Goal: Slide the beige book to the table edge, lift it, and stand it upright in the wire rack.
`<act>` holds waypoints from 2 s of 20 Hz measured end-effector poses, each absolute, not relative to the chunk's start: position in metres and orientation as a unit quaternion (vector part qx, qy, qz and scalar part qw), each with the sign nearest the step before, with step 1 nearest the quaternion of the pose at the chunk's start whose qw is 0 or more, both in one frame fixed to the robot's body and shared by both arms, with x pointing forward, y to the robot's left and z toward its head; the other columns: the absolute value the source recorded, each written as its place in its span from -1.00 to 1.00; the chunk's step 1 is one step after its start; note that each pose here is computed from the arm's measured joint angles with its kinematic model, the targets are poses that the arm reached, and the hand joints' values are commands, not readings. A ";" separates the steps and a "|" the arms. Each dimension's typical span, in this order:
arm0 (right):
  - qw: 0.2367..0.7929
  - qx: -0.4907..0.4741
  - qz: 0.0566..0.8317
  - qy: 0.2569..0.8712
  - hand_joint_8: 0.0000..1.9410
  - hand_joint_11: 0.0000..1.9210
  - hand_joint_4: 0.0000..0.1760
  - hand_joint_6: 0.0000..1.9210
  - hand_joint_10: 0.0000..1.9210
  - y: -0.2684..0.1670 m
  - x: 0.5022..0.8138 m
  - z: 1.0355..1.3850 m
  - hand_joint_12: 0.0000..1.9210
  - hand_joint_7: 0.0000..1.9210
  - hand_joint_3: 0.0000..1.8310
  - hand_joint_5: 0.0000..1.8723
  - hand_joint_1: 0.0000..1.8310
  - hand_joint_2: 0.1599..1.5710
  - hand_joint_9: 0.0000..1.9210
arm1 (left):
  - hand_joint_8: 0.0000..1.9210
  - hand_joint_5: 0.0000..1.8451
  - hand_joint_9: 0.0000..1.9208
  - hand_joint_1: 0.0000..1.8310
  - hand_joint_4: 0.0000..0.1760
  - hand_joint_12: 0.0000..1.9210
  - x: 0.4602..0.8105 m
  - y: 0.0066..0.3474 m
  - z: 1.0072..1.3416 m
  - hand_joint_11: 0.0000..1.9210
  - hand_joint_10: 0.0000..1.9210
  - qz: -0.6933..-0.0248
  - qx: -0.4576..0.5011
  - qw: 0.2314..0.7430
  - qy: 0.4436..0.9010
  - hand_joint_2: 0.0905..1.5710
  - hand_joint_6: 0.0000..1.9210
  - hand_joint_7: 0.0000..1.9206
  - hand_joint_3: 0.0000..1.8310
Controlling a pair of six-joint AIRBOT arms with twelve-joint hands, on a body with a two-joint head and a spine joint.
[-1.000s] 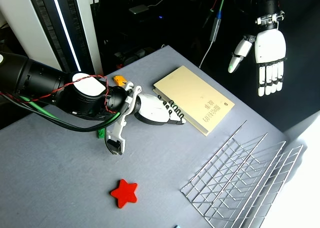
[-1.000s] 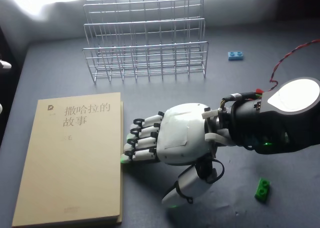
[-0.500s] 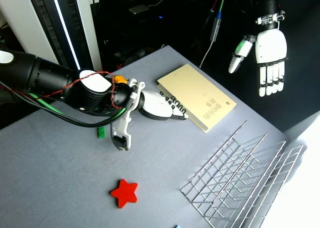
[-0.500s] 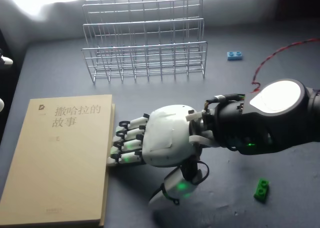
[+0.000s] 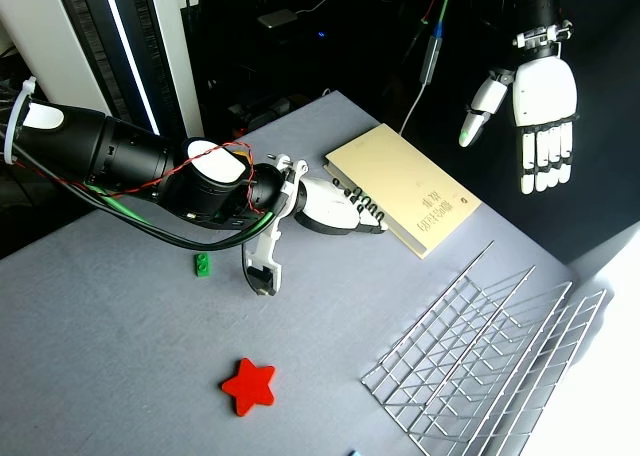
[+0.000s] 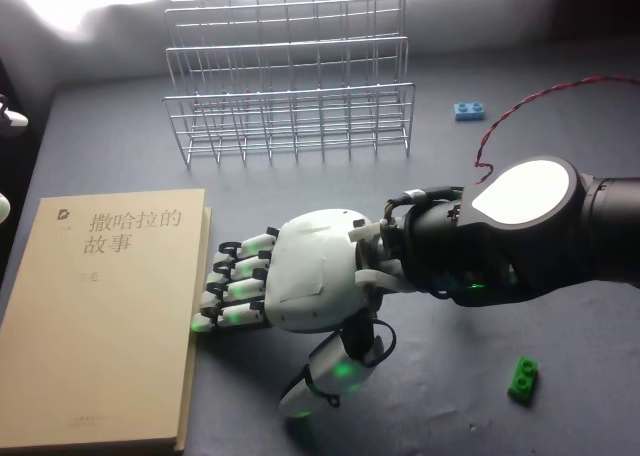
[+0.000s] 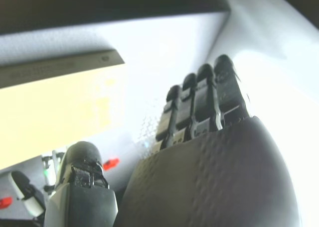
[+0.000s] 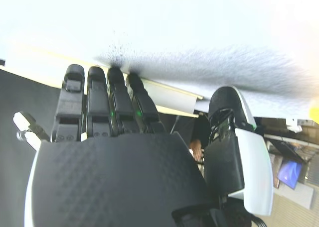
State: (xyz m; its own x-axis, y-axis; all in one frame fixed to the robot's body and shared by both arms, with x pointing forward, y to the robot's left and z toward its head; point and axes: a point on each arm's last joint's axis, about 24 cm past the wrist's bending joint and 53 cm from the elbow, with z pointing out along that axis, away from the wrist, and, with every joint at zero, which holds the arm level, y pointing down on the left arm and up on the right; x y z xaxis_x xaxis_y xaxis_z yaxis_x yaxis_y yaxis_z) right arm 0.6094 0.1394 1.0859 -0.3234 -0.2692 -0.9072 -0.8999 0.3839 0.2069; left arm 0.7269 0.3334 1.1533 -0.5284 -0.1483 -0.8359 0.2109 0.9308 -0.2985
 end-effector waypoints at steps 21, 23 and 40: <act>0.427 -0.414 0.385 0.706 -1.00 -1.00 -1.00 -1.00 -1.00 0.179 0.618 1.093 -1.00 -1.00 -1.00 -1.00 -1.00 0.42 -1.00 | -1.00 -1.00 -1.00 -1.00 -1.00 -1.00 0.732 0.330 1.155 -1.00 -1.00 -0.188 0.021 0.488 0.852 0.37 -1.00 -1.00 -1.00; 0.429 -0.415 0.386 0.704 -1.00 -1.00 -1.00 -1.00 -1.00 0.186 0.621 1.095 -1.00 -1.00 -1.00 -1.00 -1.00 0.41 -1.00 | -1.00 -1.00 -1.00 -1.00 -1.00 -0.99 0.732 0.329 1.155 -0.99 -1.00 -0.187 0.022 0.488 0.852 0.37 -1.00 -1.00 -1.00; 0.422 -0.411 0.401 0.701 -1.00 -1.00 -1.00 -1.00 -1.00 0.211 0.608 1.098 -1.00 -1.00 -1.00 -1.00 -1.00 0.42 -1.00 | -1.00 -1.00 -1.00 -1.00 -1.00 -1.00 0.732 0.328 1.155 -1.00 -1.00 -0.184 0.028 0.488 0.853 0.39 -1.00 -1.00 -1.00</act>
